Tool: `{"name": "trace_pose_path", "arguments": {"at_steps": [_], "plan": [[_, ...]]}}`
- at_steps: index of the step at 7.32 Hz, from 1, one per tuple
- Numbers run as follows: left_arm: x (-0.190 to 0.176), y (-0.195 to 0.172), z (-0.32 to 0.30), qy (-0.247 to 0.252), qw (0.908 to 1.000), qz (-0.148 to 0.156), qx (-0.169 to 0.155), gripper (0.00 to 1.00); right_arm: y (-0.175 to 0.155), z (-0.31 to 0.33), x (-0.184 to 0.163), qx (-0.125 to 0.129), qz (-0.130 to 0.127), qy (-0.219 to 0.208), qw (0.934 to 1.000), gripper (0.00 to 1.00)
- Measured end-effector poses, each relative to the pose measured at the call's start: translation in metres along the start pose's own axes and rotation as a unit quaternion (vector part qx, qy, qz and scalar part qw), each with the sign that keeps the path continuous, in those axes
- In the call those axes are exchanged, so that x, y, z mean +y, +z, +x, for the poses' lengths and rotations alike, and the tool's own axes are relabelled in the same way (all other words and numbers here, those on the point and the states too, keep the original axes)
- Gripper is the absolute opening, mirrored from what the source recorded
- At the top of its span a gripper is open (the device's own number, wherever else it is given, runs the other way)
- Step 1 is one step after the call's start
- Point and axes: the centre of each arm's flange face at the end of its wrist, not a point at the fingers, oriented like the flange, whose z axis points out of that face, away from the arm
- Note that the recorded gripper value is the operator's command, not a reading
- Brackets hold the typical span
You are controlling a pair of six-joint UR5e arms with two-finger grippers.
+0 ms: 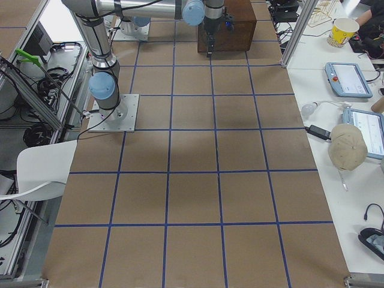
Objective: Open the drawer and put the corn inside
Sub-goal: 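Grasp the yellow corn cob with the left gripper and lift it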
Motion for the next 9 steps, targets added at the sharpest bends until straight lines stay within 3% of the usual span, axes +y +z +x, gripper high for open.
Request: {"name": "trace_pose_path", "arguments": {"at_steps": [1,3,7,9], "plan": [[0.000,0.000,0.000,0.000,1.0000,0.001,0.001,0.14,0.000,0.000,0.000,0.000,0.000,0.000,1.0000,1.00],[0.000,-0.001,0.000,0.007,1.0000,0.001,0.001,0.00,0.000,0.000,0.000,0.000,0.000,0.000,1.0000,1.00],[0.000,-0.011,-0.001,0.026,0.9996,0.007,-0.005,0.00,0.000,0.000,0.000,0.000,0.000,0.000,1.0000,1.00],[-0.001,-0.035,0.001,0.029,0.9994,0.019,-0.010,0.00,0.000,0.000,0.000,0.000,0.000,0.000,1.0000,1.00]]}}
